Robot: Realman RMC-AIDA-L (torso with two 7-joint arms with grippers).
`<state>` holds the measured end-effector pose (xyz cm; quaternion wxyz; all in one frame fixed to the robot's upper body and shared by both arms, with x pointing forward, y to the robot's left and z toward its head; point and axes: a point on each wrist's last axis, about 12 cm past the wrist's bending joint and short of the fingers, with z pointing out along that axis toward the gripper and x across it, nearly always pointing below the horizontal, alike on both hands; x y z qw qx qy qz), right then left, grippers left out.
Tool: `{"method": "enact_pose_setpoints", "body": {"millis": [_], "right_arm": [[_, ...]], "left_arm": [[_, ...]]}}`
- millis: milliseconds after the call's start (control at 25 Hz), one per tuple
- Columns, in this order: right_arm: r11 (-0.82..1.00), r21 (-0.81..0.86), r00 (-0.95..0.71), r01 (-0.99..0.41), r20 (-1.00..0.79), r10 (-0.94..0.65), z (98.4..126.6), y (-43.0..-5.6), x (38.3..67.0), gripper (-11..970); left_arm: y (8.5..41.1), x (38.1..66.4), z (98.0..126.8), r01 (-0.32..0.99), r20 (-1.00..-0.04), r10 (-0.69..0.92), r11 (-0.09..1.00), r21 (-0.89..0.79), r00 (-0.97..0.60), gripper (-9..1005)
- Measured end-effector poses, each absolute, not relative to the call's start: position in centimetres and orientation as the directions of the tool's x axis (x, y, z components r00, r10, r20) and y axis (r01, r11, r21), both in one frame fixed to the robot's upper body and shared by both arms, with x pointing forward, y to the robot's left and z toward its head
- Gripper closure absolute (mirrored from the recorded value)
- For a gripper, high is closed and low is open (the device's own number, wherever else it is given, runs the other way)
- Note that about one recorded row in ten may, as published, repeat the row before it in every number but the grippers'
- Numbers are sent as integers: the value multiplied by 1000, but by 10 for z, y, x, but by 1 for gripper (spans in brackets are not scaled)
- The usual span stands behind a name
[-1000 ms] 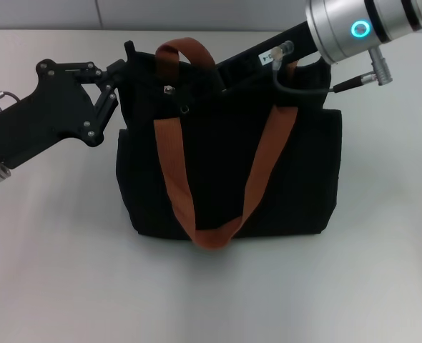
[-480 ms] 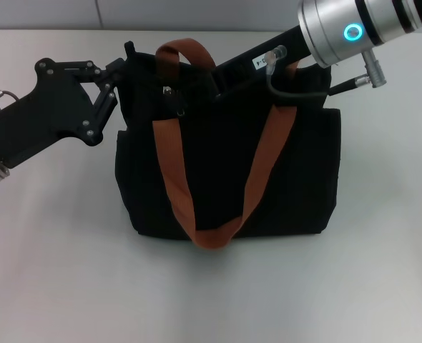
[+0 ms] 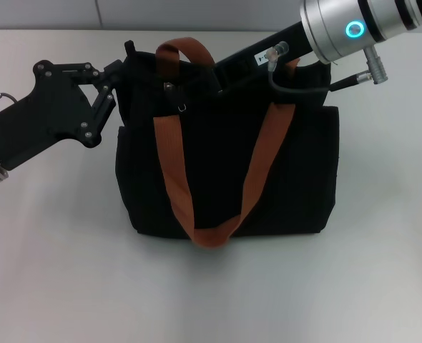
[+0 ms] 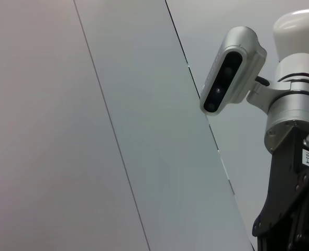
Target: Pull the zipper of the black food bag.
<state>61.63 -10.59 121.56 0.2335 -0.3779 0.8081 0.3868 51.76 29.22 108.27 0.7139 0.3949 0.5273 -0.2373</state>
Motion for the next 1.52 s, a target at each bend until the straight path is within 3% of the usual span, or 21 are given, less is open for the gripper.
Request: {"method": "enact_pose_setpoints", "body": {"millis": [1200, 1520], "right_arm": [[389, 457, -596, -800, -675, -435, 1210, -96, 612, 693], [393, 444, -589, -806, -675, -445, 1209, -92, 612, 777]], "left_arm": [[290, 518, 1083, 761, -940, 70, 569, 313, 335, 878], [290, 517, 1083, 762, -939, 68, 566, 313, 336, 875]]}}
